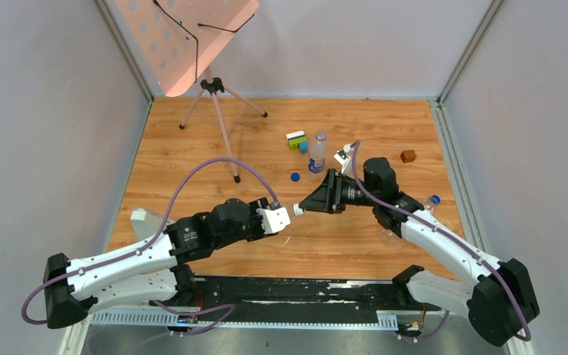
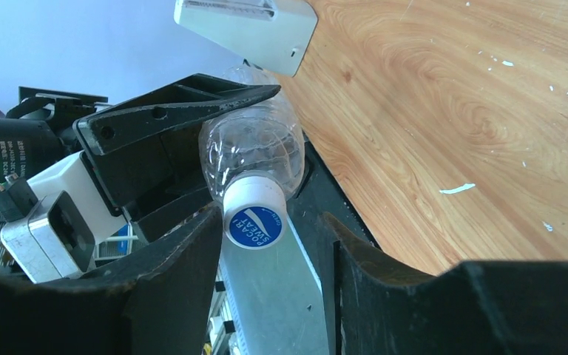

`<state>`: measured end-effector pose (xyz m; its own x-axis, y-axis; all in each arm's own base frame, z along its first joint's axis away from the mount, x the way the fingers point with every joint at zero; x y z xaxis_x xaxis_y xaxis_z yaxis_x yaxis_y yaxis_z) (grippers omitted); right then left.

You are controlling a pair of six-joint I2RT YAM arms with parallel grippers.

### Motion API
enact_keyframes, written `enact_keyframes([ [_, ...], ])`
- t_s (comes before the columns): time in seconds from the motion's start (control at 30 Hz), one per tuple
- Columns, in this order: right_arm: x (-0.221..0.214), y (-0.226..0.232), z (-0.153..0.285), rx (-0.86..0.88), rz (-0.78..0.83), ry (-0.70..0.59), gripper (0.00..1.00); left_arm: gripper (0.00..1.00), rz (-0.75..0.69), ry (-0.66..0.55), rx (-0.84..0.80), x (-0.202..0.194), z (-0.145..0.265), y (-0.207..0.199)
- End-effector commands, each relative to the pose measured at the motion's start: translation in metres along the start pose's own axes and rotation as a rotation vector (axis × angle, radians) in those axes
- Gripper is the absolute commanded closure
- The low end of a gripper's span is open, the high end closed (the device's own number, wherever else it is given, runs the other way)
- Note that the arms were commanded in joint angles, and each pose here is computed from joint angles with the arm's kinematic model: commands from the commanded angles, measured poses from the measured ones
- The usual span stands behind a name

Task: Unscrew the bottle caps
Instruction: Unscrew the bottle cap from the plastic bottle.

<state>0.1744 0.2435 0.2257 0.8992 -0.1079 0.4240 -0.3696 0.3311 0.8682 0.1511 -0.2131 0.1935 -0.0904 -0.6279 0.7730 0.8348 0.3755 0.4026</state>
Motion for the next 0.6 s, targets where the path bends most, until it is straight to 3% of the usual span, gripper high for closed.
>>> enact_keyframes([
  [0.0,0.011,0.026,0.002,0.098,0.067,-0.006,0.51,1.0,-0.005,-0.073,0.02,0.02,0.001,0.006],
  [0.4,0.002,0.027,0.0,0.144,0.116,0.063,0.66,1.0,0.008,-0.078,0.025,0.021,0.002,0.006],
  [0.57,-0.002,0.026,-0.002,0.16,0.214,0.086,0.96,1.0,0.002,-0.103,-0.029,0.024,0.005,-0.001],
])
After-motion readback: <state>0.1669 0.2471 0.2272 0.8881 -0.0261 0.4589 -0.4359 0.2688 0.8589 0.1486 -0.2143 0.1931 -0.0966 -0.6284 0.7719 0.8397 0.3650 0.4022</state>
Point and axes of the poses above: each gripper's point midway between its finger pads, its own z axis back along the fingers, its own y axis along the line the jaws close on, x = y × z, the point moved 4 cm from there along z, back along the fingers, and after that the axes turned 2 degrees about z, right-handed, at the moved point
